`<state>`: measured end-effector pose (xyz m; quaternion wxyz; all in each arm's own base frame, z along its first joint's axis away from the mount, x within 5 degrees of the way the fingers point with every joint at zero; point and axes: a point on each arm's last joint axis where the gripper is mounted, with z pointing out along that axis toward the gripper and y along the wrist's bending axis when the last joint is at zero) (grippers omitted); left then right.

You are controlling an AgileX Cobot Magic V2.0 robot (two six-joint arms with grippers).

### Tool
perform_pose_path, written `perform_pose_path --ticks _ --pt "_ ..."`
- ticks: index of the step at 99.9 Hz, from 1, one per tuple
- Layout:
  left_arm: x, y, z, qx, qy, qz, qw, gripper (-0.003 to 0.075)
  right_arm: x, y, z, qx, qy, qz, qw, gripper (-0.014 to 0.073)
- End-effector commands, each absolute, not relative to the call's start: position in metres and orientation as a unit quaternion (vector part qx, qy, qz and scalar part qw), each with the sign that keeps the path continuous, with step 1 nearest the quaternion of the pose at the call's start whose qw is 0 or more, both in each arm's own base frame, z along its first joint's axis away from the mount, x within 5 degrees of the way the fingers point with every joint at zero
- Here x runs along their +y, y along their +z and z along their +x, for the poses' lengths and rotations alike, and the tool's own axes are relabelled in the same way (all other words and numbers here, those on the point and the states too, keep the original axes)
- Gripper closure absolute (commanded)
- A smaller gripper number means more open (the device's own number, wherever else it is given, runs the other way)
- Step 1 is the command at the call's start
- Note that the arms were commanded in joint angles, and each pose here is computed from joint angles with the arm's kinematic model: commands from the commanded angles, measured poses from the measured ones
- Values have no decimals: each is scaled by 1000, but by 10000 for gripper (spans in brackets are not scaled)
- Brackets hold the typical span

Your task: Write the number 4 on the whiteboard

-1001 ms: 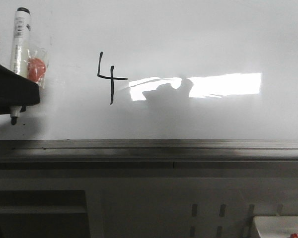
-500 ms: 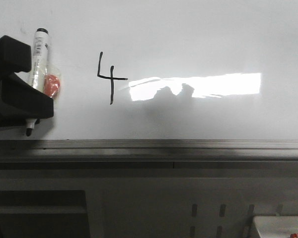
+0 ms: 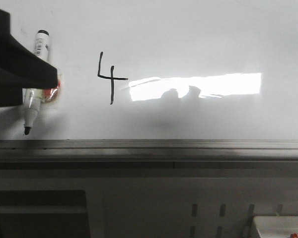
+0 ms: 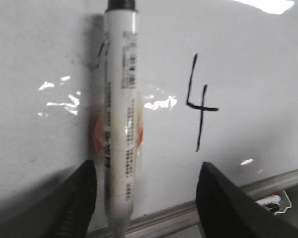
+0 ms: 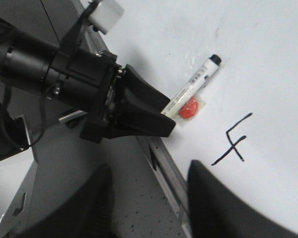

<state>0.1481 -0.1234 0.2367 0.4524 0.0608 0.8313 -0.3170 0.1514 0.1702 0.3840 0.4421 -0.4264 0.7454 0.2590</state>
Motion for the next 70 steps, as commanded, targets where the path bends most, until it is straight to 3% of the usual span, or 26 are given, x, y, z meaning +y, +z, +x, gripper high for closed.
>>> perform_pose_path --ticks 1,5,14,33,70 --pt "-119 266 142 784 -345 75 510 411 152 402 140 710 255 -398 522 570" --pt "-114 275 135 768 -349 88 530 503 145 399 135 704 251 -389 538 671" --pt "-102 293 119 725 -356 116 578 740 128 392 120 689 250 -369 572 659" --pt "-75 308 84 648 -348 165 657 741 87 362 81 658 250 -338 625 659" --pt "-46 270 45 575 -297 232 726 741 42 293 32 617 260 -318 672 659"
